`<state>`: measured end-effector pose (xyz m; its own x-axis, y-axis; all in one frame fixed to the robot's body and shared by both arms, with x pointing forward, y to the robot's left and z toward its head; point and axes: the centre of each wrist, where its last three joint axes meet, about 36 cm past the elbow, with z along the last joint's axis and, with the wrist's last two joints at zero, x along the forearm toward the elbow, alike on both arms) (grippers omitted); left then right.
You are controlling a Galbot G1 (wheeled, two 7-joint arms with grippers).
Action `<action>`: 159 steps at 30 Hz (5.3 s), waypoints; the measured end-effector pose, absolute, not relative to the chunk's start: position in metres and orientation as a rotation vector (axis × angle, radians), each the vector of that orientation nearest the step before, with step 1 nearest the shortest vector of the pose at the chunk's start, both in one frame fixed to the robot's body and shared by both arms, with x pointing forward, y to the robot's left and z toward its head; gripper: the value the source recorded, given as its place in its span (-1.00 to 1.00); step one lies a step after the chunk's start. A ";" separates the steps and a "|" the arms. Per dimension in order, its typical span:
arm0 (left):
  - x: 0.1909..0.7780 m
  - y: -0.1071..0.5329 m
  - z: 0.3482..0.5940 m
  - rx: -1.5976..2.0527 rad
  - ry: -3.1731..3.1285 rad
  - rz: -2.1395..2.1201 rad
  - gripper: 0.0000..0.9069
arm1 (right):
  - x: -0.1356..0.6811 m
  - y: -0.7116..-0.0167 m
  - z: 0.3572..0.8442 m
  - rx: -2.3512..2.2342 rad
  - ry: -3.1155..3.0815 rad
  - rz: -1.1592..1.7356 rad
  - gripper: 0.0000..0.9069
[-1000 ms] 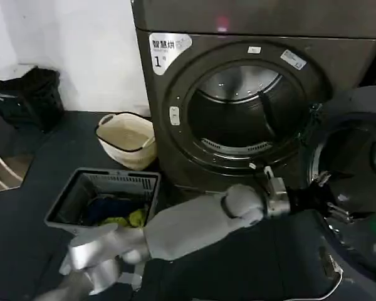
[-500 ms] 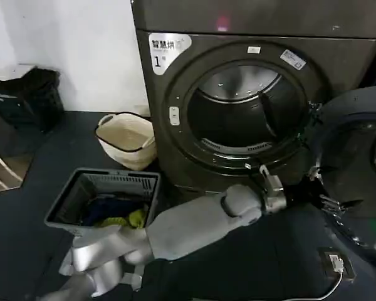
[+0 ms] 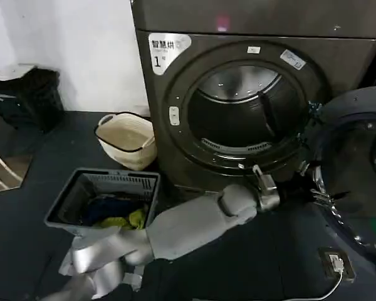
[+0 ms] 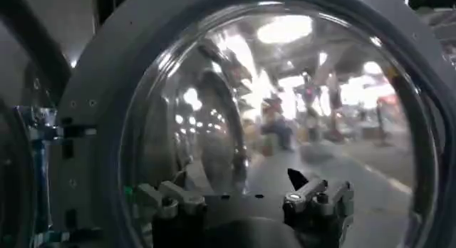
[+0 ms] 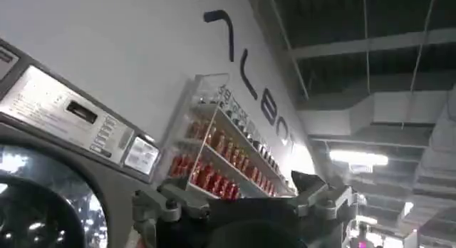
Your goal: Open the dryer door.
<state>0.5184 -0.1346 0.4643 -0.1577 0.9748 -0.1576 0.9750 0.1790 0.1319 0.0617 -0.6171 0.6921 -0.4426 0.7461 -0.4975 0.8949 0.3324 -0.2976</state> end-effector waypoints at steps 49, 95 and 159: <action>0.501 -0.059 0.495 1.635 1.949 -0.226 1.00 | 0.064 -0.627 0.713 1.460 2.282 -0.791 1.00; 0.548 0.345 0.538 1.713 2.660 1.705 1.00 | 0.058 -0.619 0.742 1.522 2.143 -0.878 1.00; 0.556 0.458 0.543 1.530 2.746 2.176 1.00 | 0.062 -0.618 0.744 1.552 2.123 -0.838 1.00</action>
